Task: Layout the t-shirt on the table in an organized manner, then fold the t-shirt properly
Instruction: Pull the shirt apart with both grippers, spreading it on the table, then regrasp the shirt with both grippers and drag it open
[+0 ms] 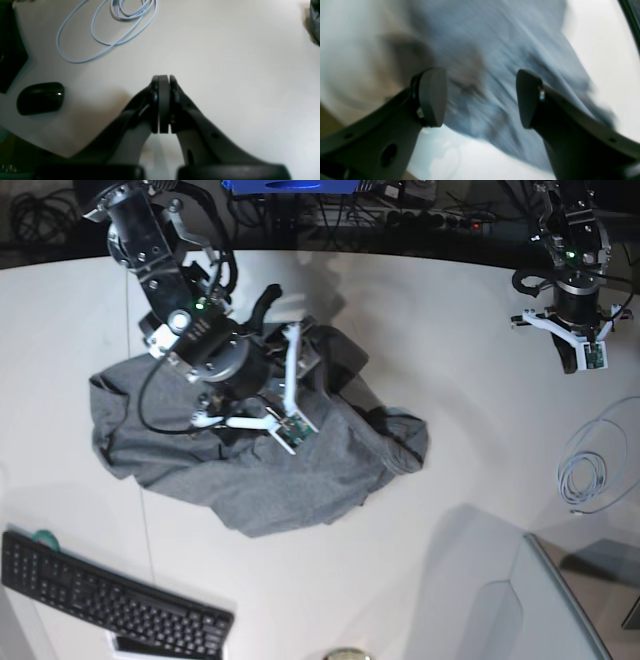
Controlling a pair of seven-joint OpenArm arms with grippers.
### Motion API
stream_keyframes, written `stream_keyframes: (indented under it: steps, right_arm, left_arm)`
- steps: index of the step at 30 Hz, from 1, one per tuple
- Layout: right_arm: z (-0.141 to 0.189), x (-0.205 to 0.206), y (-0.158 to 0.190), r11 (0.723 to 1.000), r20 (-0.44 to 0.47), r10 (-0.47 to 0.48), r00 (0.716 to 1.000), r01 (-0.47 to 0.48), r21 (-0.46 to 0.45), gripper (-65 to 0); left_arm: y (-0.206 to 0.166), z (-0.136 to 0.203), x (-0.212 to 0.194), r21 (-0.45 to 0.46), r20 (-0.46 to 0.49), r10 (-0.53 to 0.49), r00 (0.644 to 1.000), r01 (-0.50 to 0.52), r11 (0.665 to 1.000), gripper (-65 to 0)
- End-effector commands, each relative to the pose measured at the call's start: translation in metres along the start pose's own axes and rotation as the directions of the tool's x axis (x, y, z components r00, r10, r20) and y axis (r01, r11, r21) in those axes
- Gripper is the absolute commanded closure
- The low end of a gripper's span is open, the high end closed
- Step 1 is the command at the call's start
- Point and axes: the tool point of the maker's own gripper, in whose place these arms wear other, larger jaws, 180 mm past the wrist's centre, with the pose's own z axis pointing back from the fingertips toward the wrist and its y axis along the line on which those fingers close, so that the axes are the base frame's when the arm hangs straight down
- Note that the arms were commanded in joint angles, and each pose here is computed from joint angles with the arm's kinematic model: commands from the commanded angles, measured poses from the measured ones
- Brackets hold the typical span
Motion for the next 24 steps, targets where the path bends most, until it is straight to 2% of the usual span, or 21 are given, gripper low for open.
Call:
stream_keyframes:
  steps: [1, 10, 17, 19, 22, 23, 24]
  right_arm:
    - [-0.004, 0.007, -0.008, 0.999, 0.01, -0.002, 1.0, 0.003, -0.042, -40.4]
    - [-0.039, 0.018, 0.045, 0.999, -0.039, -0.014, 0.999, 0.016, 0.045, -40.4]
    - [-0.062, 0.02, 0.06, 0.997, -0.044, -0.024, 0.999, 0.028, 0.078, -38.7]
    - [-0.067, 0.014, 0.058, 0.997, -0.06, -0.018, 0.998, 0.023, 0.076, -30.0]
    - [-0.069, 0.01, 0.053, 0.998, -0.068, -0.013, 0.998, 0.018, 0.067, -4.2]
    - [-0.066, 0.01, 0.047, 0.998, -0.063, -0.008, 0.998, 0.012, 0.056, 0.0]
    - [-0.061, 0.008, 0.041, 0.999, -0.058, -0.002, 0.998, 0.005, 0.044, 0.0]
  left_arm:
    - [0.014, 0.001, 0.012, 0.033, 0.044, -0.006, 0.999, 0.004, 0.999, 0.0]
    - [0.036, 0.004, 0.012, 0.089, 0.042, -0.009, 0.999, 0.005, 0.996, -0.8]
    - [0.037, 0.005, 0.013, 0.091, 0.047, -0.002, 0.999, -0.002, 0.996, -1.8]
    - [0.037, 0.005, 0.013, 0.091, 0.047, -0.002, 0.999, -0.002, 0.996, -2.0]
    - [0.035, 0.004, 0.01, 0.086, 0.039, -0.003, 0.999, -0.001, 0.996, -2.1]
    - [0.034, 0.004, 0.011, 0.084, 0.038, -0.008, 0.999, 0.005, 0.996, -2.1]
    - [0.034, 0.004, 0.011, 0.085, 0.037, -0.01, 0.999, 0.007, 0.996, -2.1]
